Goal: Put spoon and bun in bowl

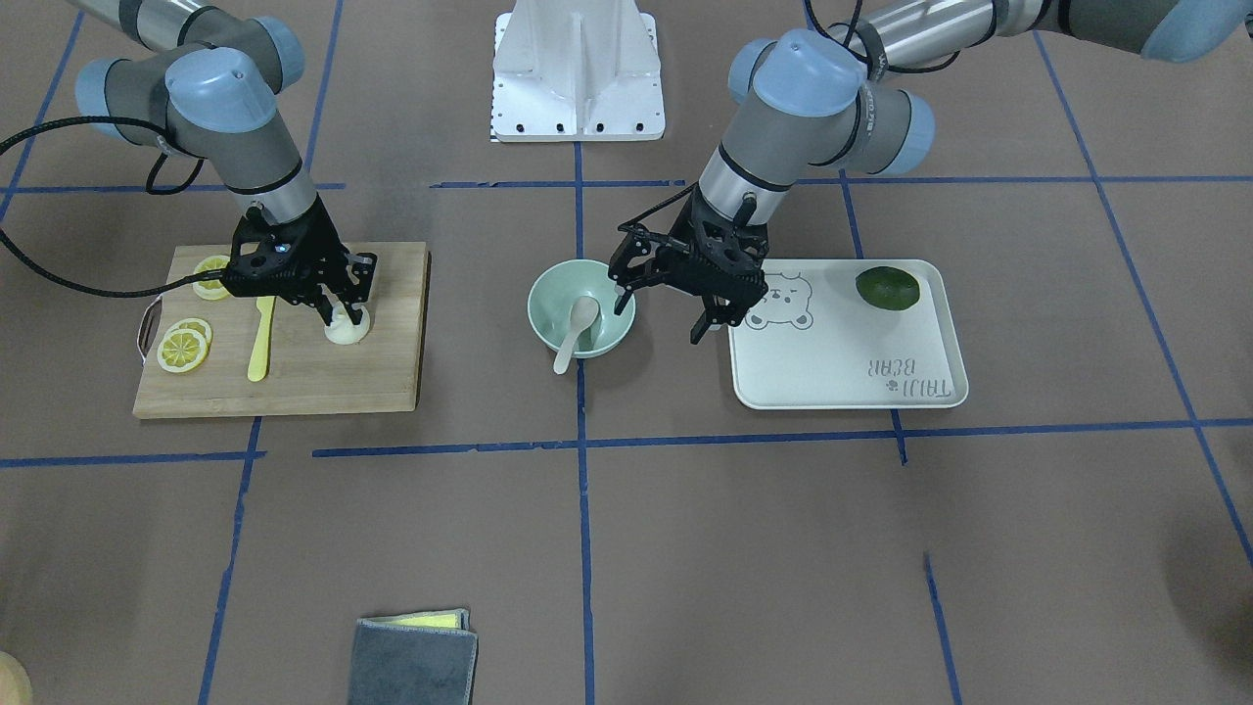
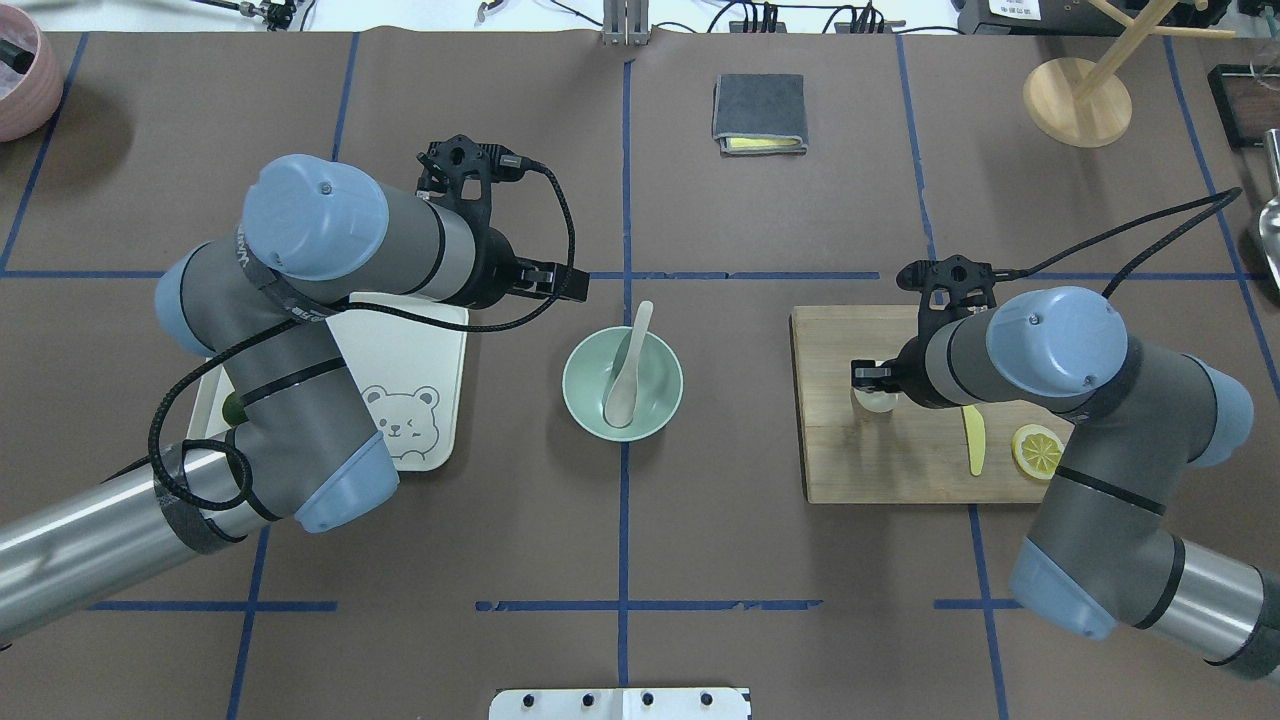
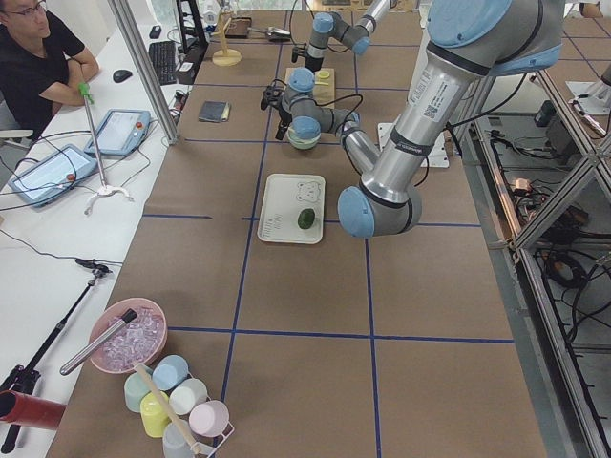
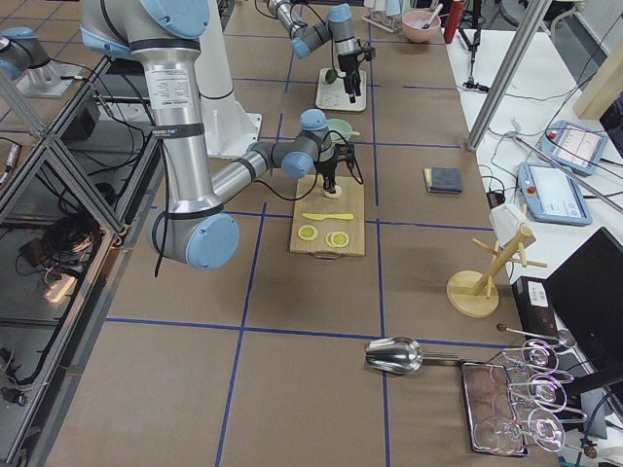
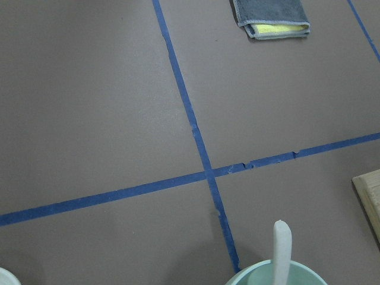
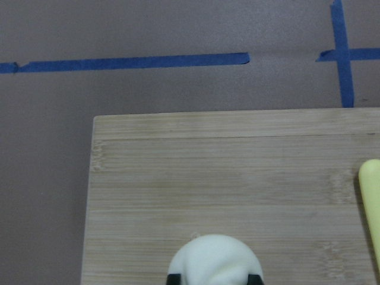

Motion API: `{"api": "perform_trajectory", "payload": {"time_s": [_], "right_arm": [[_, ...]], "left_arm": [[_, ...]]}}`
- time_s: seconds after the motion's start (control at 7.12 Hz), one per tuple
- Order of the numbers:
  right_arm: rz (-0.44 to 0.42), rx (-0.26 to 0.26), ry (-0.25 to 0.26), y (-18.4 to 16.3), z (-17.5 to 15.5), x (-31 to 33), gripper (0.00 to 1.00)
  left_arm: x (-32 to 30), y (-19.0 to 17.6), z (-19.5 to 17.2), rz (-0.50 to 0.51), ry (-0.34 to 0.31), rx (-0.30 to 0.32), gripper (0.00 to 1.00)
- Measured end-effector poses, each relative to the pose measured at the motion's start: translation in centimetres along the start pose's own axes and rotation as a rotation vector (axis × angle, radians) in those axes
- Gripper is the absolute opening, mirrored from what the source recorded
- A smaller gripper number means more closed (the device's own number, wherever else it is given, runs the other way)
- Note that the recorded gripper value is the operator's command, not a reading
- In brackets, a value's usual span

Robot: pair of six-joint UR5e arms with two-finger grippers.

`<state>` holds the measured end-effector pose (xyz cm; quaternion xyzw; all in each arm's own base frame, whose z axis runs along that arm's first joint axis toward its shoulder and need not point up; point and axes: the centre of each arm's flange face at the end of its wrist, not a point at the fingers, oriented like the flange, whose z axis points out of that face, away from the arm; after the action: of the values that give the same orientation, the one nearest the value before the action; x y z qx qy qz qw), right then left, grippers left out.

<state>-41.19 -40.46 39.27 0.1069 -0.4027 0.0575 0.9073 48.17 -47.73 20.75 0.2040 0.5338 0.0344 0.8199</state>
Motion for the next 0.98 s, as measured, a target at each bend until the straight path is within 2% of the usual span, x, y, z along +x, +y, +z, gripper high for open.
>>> {"api": "perform_trajectory", "payload": {"time_s": [0.28, 0.56, 0.84, 0.98], "right_arm": [[-0.005, 0.015, -0.04, -0.6, -1.8, -2.6, 0.0], [0.033, 0.013, -0.084, -1.6, -4.7, -10.0, 0.0], [0.113, -0.022, -0.145, 0.9, -5.6, -18.3, 0.0], [0.139, -0.035, -0.165, 2.0, -5.5, -21.6, 0.0]], "left_arm": [[-1.6, -0.3, -1.2, 0.011, -0.009, 0.015, 0.98], [-6.2, 0.2, -4.7, 0.103, -0.039, 0.039, 0.98], [-12.6, 1.4, -7.8, 0.215, -0.096, 0.025, 0.98], [-15.3, 1.7, -9.3, 0.249, -0.104, 0.0, 0.98]]}}
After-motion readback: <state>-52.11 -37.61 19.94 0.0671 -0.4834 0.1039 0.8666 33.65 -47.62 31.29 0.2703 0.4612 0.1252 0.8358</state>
